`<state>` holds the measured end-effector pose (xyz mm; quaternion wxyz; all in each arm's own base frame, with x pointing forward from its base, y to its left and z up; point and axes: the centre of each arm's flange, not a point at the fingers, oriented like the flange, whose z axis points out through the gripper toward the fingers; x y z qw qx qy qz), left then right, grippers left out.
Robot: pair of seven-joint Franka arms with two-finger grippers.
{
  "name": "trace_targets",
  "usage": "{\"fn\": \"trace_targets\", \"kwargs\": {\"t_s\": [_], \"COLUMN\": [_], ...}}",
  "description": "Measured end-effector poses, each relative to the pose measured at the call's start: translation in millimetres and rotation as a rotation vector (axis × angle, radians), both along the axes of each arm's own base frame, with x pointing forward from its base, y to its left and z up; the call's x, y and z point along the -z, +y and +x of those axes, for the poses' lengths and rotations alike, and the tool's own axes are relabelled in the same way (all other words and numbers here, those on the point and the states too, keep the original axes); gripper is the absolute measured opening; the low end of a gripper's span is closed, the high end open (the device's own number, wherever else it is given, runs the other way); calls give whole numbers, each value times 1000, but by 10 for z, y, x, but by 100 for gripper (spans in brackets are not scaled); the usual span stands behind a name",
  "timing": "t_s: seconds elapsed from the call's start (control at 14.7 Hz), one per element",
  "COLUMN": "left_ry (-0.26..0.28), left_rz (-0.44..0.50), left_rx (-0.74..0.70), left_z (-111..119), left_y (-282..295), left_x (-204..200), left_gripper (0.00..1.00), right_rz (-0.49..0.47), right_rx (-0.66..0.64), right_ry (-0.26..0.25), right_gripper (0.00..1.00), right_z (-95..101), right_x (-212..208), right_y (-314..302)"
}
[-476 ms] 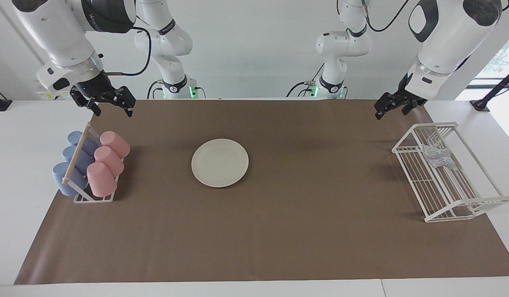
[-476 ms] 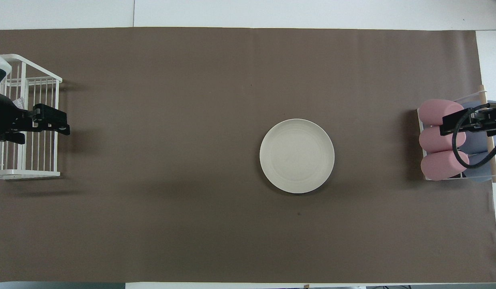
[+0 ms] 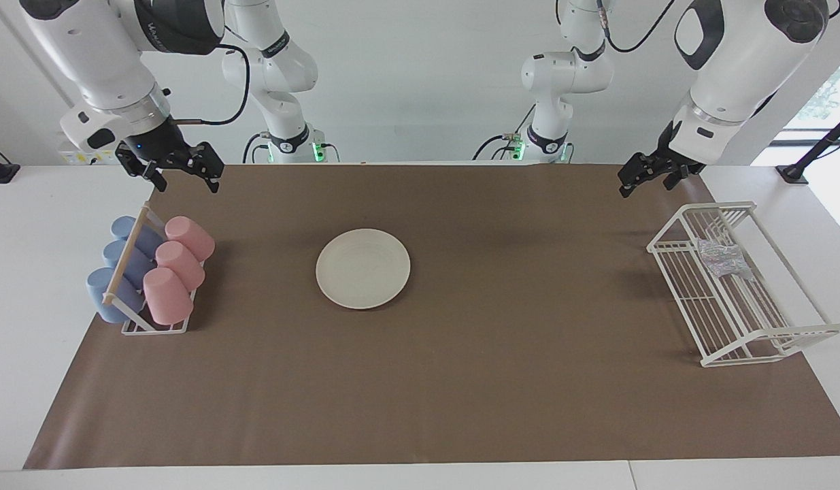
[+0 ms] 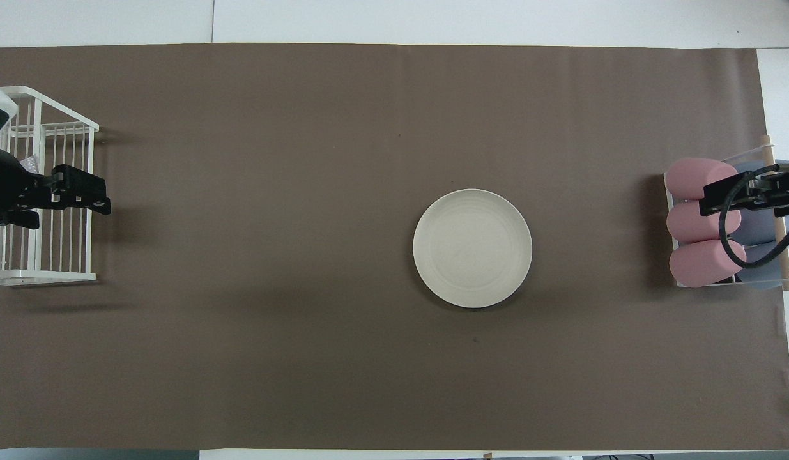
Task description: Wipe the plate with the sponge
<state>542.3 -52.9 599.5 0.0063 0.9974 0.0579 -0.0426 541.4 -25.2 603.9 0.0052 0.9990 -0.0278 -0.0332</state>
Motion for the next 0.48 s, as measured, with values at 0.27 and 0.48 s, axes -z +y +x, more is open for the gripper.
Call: {"fn": "trace_targets", "kwargs": {"t_s": [0.27, 0.48], "left_ry": [-7, -28], "left_rz": [10, 136], "left_rx": [-16, -32], "left_z": [8, 40], "left_y": [10, 114], "left_x": [-5, 38], "left_gripper": [100, 100], "right_rz": [-2, -4], "right_rx": [28, 54], "right_ry": [-1, 7], "right_gripper": [100, 100], "right_z": [1, -8], "right_x": [-3, 1], "right_y": [14, 14]}}
